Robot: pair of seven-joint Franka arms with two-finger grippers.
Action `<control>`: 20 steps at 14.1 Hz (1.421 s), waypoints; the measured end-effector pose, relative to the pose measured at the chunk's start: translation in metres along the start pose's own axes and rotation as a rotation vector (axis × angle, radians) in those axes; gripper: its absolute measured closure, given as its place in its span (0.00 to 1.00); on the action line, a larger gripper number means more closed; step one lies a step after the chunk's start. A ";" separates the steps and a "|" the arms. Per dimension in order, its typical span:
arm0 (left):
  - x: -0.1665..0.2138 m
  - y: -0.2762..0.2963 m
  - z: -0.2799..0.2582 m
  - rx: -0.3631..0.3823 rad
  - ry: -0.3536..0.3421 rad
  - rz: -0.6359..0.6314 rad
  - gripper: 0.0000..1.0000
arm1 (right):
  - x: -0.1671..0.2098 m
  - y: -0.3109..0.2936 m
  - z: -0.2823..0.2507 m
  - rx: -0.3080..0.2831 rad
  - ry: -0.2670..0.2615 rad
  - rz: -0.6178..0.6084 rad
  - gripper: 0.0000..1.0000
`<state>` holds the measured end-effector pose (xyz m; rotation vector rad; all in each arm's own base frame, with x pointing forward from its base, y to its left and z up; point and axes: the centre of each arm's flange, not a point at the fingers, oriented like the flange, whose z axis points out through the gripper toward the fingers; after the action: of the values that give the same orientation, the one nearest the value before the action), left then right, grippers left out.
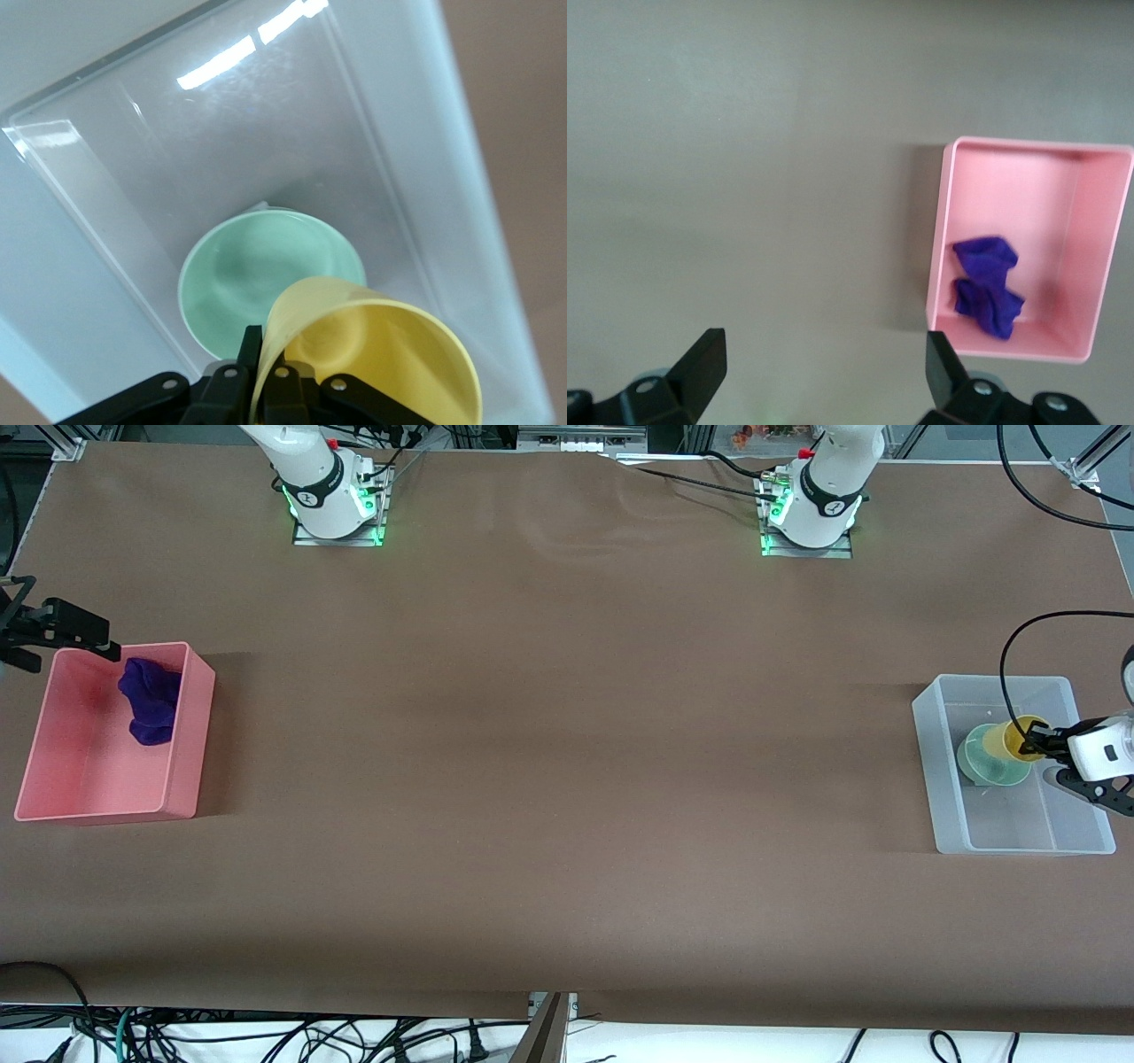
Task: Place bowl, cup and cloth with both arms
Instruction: 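Lower the yellow cup into the green bowl and open the left gripper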
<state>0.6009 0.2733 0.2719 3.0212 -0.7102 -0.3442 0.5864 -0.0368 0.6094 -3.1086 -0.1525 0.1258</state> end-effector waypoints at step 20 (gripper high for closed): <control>0.023 0.114 -0.147 0.036 -0.037 -0.046 0.00 | -0.008 -0.009 0.006 -0.001 -0.079 0.087 0.00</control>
<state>0.6033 0.1565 0.4181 3.0776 -0.6565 -0.3930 0.5775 -0.0288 0.6038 -3.1127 -0.0185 0.2507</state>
